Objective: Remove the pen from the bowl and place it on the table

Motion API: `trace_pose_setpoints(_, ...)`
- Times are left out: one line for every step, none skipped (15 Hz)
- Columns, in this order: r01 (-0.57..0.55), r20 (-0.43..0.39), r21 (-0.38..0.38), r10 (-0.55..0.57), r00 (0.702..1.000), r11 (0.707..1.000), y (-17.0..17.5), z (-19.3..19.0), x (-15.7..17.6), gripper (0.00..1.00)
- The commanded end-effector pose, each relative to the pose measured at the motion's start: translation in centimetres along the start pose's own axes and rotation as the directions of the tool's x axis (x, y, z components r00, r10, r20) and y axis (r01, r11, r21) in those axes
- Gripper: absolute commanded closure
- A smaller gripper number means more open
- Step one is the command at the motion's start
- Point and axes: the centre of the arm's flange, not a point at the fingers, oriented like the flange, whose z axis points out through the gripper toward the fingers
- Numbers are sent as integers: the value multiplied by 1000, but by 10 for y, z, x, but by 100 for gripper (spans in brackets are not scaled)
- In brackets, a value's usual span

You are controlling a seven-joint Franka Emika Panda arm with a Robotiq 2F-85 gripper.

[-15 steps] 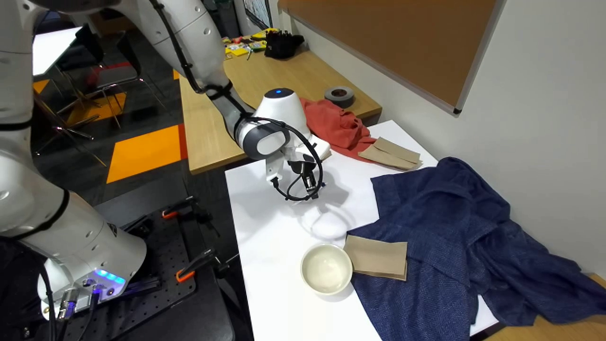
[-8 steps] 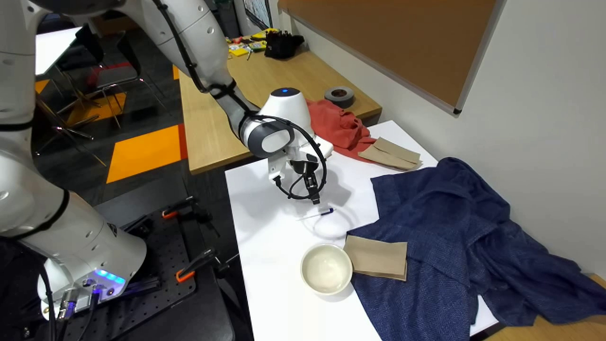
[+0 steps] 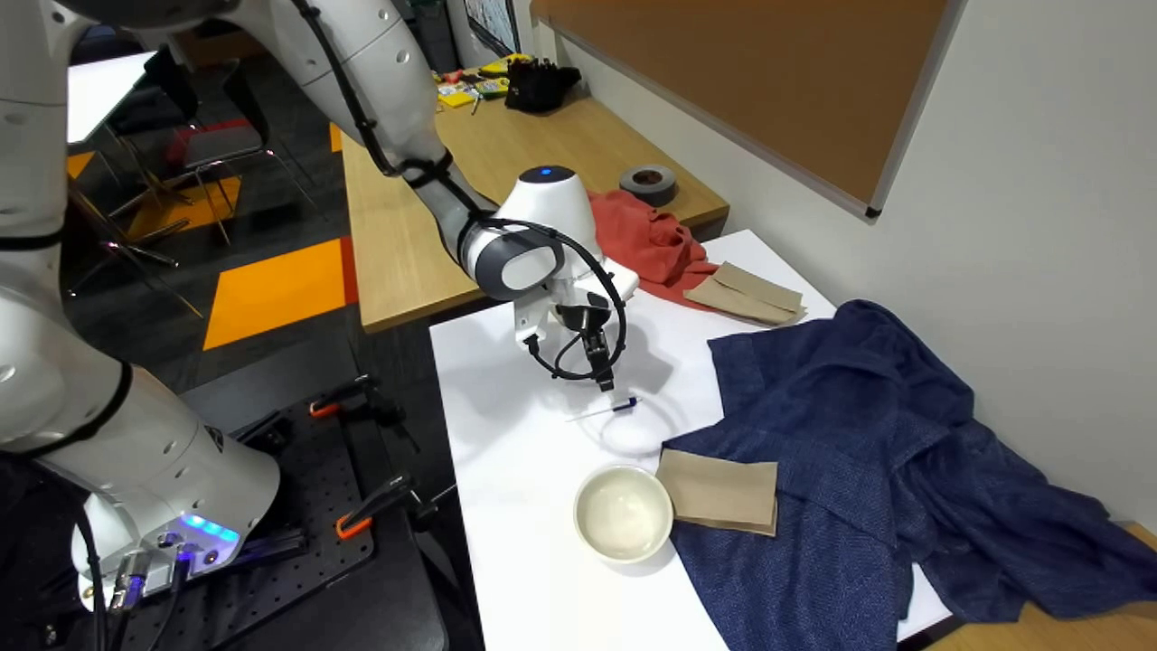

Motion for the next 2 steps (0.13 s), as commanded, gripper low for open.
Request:
trace_pose_setpoints(-1,0,0,1,1000,1000,0,0,0,0)
trace_pose_setpoints(0,1,-1,0,1000,1000,0,1,0,0)
